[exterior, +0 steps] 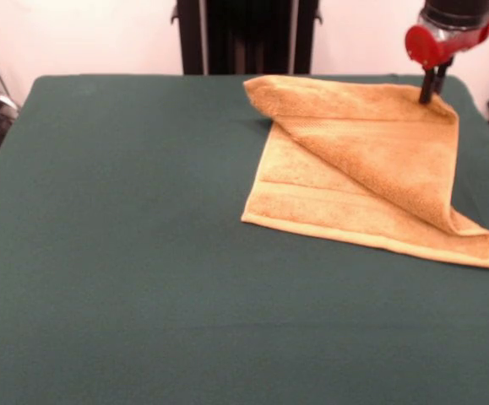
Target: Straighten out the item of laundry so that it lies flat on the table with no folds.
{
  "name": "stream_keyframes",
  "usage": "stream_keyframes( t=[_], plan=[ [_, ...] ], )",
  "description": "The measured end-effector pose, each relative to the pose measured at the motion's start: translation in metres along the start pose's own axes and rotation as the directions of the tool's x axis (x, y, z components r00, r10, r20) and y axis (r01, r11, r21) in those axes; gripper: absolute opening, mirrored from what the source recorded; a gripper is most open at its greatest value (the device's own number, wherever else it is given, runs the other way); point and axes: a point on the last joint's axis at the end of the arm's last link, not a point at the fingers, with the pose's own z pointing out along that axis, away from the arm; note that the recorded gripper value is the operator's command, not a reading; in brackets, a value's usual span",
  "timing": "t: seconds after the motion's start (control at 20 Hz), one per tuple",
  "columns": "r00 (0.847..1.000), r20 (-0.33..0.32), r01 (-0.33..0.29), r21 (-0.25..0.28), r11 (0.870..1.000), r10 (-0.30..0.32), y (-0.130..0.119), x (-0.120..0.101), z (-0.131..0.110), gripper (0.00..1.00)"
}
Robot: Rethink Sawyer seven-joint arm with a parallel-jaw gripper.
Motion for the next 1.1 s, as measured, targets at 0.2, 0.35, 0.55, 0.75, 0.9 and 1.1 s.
stream_keyframes(
  t=[0.2, 0.35, 0.55, 0.75, 0.9, 1.1],
  plan=[
    [1.000, -0.002, -0.001, -0.002, 1.000, 0.001, 0.001, 0.001, 0.000, 0.00],
    [1.000, -0.004, 0.000, -0.003, 1.000, 0.000, 0.003, 0.001, 0.001, 0.00],
    [1.000, -0.010, 0.005, -0.004, 1.000, -0.005, 0.009, 0.004, 0.001, 0.00],
    [1.000, -0.010, 0.012, -0.001, 1.000, -0.012, 0.015, 0.005, -0.002, 0.00],
    [1.000, -0.009, 0.019, 0.002, 1.000, -0.019, 0.022, 0.006, -0.006, 0.00],
    [1.000, -0.011, 0.022, 0.005, 1.000, -0.022, 0.028, 0.007, -0.008, 0.00]
  ],
)
